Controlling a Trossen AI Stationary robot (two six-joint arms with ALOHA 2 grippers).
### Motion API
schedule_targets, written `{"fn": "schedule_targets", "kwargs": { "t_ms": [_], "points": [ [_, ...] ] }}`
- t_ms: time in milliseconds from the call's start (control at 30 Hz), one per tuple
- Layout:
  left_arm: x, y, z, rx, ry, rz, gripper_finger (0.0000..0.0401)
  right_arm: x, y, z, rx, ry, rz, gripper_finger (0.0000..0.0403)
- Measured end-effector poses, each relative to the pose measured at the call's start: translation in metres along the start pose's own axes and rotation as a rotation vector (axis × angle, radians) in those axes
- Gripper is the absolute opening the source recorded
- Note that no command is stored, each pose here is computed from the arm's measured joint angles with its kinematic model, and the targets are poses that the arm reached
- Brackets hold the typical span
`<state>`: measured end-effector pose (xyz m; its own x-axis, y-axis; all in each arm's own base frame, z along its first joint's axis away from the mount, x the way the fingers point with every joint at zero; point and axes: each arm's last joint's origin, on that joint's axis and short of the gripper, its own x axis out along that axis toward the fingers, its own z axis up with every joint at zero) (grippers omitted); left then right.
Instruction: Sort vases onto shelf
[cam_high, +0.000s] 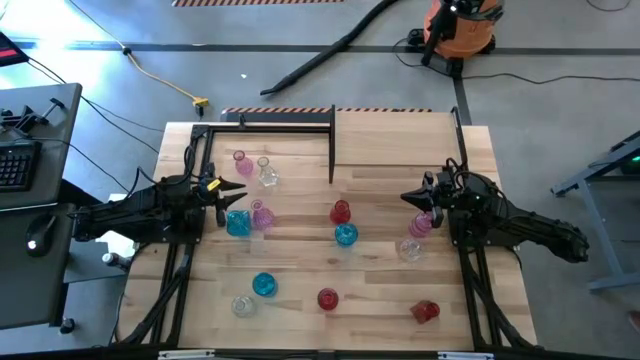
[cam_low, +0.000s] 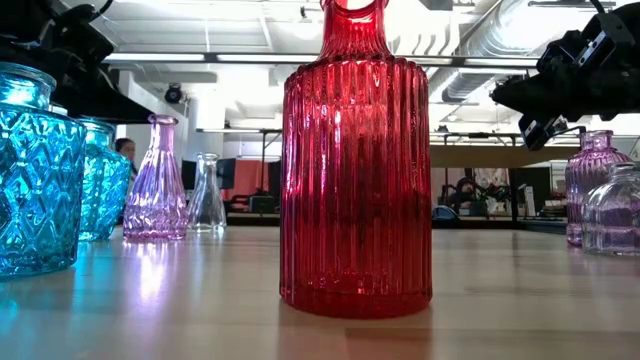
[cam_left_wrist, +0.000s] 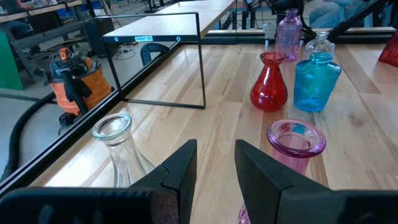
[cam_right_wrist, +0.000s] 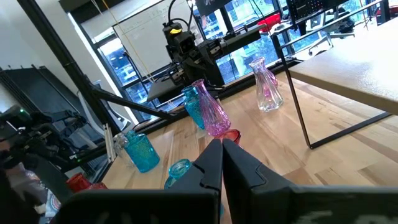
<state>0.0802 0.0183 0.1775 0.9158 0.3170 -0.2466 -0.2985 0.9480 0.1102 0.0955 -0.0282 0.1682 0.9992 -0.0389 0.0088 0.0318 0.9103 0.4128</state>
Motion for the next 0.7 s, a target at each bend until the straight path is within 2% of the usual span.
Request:
{"fn": "schedule_targets", "kwargs": {
  "t_ms": [567, 700],
  "points": [
    [0.0, 0.0, 0.0, 0.0, 0.0, 0.0, 0.0101, 0.0, 0.0003, 0.0007, 0.0, -0.007, 0.004, 0.0],
    [0.0, 0.0, 0.0, 0.0, 0.0, 0.0, 0.0101, 0.0, 0.0005, 0.001, 0.04, -0.01, 0.006, 0.0]
  ]
}}
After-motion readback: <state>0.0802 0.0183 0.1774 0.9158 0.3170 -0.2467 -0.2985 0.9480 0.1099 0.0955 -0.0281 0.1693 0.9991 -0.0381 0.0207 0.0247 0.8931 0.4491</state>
